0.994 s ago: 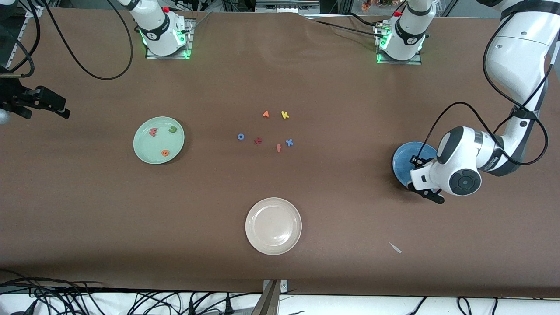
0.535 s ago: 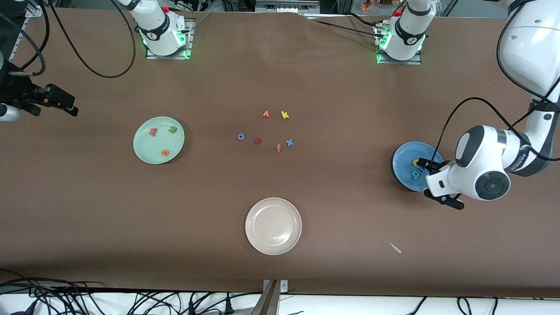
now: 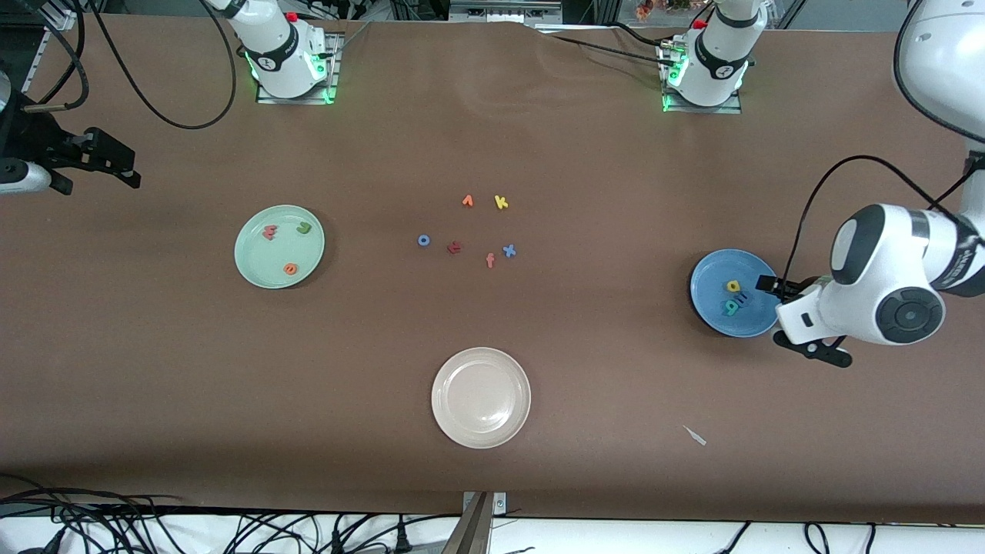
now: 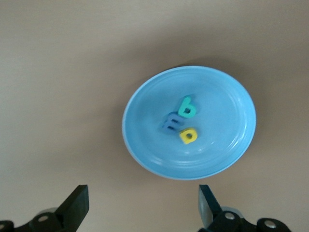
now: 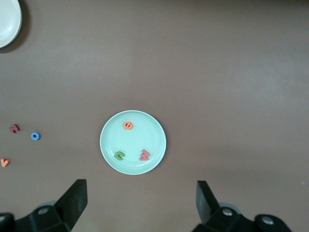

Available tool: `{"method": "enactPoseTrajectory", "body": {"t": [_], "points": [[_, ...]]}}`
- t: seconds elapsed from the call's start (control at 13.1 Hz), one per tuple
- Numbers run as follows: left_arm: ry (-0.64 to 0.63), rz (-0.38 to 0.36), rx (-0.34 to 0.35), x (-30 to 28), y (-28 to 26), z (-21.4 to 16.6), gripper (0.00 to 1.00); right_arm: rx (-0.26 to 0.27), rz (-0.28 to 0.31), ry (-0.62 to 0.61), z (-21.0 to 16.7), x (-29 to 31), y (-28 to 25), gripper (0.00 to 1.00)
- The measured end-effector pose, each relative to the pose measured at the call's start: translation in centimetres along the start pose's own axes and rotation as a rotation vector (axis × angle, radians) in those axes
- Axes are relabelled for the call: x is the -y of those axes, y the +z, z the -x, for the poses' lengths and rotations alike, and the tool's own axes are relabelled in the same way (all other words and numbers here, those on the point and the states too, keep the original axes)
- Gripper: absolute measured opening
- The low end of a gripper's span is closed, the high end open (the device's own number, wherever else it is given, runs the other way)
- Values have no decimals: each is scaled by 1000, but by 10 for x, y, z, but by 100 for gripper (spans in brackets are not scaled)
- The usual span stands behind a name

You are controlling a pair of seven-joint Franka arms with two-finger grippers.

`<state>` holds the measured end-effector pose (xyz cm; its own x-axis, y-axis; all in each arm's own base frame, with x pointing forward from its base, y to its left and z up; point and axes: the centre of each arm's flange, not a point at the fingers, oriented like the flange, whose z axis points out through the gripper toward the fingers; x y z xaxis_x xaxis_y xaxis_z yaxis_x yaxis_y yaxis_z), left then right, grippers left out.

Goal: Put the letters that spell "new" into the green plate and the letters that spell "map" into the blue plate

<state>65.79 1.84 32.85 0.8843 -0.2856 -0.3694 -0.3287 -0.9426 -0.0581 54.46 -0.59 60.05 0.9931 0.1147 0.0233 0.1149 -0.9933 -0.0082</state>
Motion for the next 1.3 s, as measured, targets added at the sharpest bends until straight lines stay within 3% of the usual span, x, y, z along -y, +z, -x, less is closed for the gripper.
{"method": "enactPoseTrajectory", "body": {"t": [0.15,0.46,0.84,1.3], "points": [[-58,-20,-40,6,-25,24,100,0,-1,7,-1,0,0,100],[-198,14,-195,35,-70,85,100,4,-2,68,-10,-2,2,100],[-186,44,-351,-9,-150,124,100,11,-3,69,-12,-3,3,100],[-196,67,-387,-27,-196,174,100,28,-6,64,-13,0,5,100]]}}
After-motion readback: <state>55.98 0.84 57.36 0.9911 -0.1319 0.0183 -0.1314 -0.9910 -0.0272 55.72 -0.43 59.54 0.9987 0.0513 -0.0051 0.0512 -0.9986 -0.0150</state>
